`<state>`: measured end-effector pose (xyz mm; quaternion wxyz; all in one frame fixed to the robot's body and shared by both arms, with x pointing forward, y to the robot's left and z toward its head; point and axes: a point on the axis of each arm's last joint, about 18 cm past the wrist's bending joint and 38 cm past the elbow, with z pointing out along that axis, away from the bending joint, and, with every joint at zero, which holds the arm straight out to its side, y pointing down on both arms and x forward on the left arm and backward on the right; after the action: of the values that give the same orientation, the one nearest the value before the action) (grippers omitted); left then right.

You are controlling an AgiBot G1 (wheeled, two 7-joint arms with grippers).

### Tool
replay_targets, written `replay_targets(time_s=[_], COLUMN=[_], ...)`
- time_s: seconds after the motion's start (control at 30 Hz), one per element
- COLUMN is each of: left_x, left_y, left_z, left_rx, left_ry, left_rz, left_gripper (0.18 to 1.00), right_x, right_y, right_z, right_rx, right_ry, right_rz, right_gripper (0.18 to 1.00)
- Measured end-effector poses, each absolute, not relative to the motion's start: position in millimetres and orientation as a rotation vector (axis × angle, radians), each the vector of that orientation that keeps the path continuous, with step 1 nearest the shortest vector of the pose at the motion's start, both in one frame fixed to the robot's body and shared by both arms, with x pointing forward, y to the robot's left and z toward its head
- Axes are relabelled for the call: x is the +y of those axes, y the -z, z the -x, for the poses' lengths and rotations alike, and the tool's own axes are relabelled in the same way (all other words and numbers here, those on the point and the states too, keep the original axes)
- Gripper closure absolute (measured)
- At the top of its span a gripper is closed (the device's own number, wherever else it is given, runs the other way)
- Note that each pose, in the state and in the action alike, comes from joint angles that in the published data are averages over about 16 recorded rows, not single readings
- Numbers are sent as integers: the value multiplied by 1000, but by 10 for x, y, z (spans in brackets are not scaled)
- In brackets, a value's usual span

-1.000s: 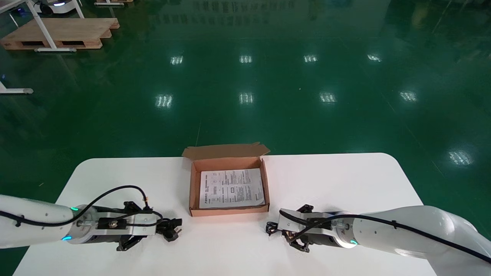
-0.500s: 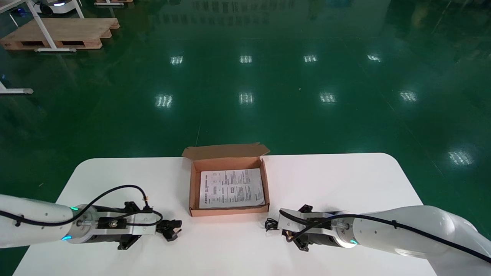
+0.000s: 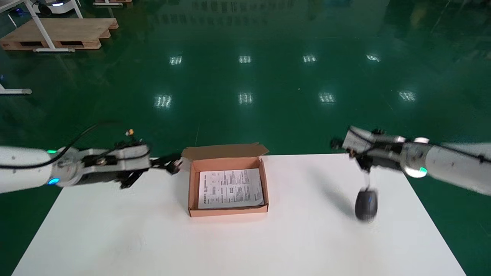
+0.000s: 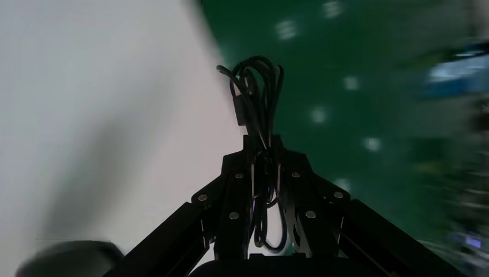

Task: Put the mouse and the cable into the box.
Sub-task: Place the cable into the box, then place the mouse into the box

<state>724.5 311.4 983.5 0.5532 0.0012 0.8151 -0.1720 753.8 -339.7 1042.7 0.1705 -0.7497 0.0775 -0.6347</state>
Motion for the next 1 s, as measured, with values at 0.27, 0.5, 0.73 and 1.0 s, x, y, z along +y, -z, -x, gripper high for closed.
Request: replay_targets(time_s=[0.27, 0.5, 0.73, 1.0], left_x=[2311, 1943, 1844, 1666], left_y=[-10159, -10189, -10057, -9655], left_z=[-7435, -7488, -7552, -7666], left_rx=[1855, 1857, 1838, 1778], left_ry=[601, 666, 615, 475], left_rz=[-32, -49, -86, -191], left_gripper=[950, 951, 951, 951], right_x=[-3541, -3534, -3534, -3529], right_y=[-11520, -11805, -11818, -11804], right_z=[-7402, -7346, -7344, -7349], right_rx=[280, 291, 294, 293], right_ry=[2049, 2097, 2097, 2093], right_rz=[1876, 1809, 1805, 1808], right_gripper=[946, 946, 946, 947])
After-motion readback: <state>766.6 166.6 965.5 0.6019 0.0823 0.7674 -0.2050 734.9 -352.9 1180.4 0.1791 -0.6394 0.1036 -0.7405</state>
